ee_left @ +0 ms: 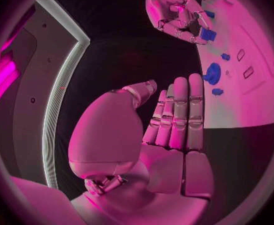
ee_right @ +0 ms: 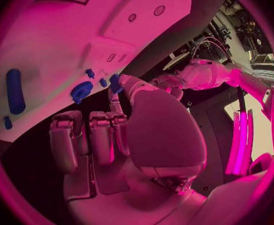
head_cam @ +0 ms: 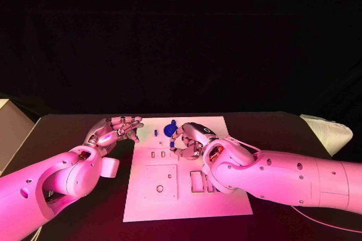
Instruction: Assemble the parts on the task board
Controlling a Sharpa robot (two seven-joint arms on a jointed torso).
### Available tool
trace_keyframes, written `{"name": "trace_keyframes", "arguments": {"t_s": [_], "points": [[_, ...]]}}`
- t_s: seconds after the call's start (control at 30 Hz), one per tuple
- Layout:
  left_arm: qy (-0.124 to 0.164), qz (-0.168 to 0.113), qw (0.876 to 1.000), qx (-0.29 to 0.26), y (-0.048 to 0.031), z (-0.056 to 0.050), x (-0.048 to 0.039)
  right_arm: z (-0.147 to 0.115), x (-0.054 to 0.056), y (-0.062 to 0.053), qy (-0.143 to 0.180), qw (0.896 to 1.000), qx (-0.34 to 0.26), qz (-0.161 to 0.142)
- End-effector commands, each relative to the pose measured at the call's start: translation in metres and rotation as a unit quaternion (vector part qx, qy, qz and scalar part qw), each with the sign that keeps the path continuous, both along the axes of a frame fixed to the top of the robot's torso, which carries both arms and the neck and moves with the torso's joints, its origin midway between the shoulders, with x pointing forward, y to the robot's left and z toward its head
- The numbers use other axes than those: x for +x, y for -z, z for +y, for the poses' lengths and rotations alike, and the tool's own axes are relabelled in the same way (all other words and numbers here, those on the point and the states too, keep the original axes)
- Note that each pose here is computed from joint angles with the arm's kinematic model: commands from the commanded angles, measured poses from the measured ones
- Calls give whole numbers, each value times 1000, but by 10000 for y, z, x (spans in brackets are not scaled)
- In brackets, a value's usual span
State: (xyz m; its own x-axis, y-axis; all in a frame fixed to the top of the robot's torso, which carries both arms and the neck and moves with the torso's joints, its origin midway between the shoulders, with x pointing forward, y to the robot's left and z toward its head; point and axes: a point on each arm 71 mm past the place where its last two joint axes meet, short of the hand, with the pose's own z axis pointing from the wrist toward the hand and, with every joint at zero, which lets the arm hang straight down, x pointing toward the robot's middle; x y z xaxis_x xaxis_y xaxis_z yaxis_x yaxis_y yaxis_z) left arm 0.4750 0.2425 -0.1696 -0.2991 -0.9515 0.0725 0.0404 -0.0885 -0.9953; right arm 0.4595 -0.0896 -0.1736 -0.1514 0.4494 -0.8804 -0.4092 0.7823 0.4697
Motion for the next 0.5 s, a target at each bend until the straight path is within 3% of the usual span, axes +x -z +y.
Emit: {"name": "trace_keyframes", "arguments": {"t_s": [0.03, 0.5], "points": [[10, -3, 1000, -2, -13, -22, -11, 19, 0, 28, 12, 999, -26, -25], [13, -4, 1000, -2, -19, -29, -18, 215, -30, 259, 9, 999, -37, -9]]}}
